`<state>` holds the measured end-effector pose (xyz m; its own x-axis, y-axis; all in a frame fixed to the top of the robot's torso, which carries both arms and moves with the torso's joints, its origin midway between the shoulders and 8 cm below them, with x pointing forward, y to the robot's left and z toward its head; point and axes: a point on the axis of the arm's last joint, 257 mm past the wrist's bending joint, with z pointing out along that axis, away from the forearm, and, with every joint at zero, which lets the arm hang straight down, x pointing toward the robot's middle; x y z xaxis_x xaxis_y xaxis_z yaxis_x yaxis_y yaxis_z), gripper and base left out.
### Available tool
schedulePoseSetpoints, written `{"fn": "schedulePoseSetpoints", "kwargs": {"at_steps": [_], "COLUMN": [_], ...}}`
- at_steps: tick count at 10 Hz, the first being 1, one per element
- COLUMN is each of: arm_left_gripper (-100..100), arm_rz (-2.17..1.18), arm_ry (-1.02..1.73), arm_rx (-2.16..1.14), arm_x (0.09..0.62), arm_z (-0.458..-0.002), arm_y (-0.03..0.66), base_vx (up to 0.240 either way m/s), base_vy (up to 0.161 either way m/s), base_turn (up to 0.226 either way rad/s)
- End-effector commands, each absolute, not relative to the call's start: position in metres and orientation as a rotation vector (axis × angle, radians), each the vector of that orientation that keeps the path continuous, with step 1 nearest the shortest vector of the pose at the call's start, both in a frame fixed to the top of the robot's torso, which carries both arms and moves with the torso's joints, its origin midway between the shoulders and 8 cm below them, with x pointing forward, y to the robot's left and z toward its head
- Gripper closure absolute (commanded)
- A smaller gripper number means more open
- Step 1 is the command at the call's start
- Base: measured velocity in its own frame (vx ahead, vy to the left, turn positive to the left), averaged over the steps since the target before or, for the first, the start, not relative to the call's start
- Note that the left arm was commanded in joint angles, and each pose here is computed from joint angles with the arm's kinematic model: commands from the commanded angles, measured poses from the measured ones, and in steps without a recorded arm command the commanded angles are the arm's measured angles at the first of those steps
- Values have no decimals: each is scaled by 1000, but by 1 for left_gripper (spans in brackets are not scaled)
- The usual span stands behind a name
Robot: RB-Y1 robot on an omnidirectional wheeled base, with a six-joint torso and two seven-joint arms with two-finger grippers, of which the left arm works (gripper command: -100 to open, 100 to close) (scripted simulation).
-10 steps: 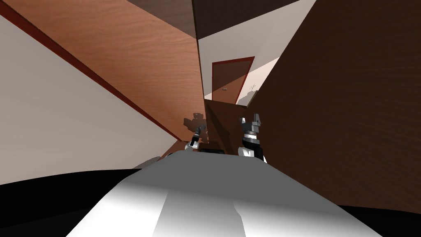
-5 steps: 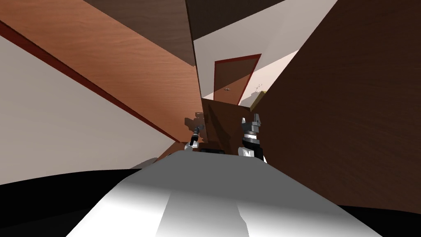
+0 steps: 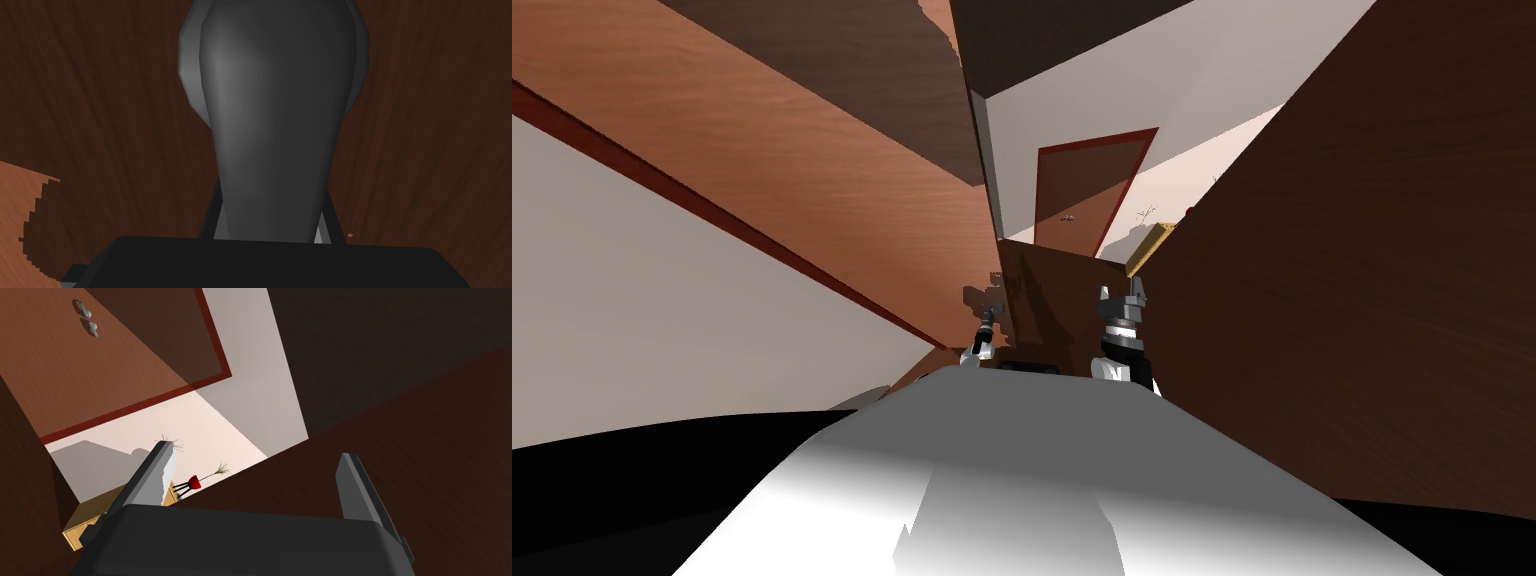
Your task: Push the door open
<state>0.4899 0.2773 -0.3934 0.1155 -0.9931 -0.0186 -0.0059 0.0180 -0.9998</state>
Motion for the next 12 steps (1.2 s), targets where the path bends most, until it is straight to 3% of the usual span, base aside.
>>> {"fn": "schedulePoseSetpoints", "kwargs": {"at_steps": [1, 10, 12], "arm_left_gripper": [100, 100, 100], "arm_rz": [-1082, -1048, -999], "arm_ry": [1123, 1054, 1044], "arm_rx": [-1240, -1297, -1277], "arm_x": [492, 489, 488], "arm_z": [-389, -391, -388], "arm_y": [288, 264, 297], "base_vx": [174, 182, 87], "base_vy": [-11, -22, -28], "base_turn": [87, 74, 19]}}
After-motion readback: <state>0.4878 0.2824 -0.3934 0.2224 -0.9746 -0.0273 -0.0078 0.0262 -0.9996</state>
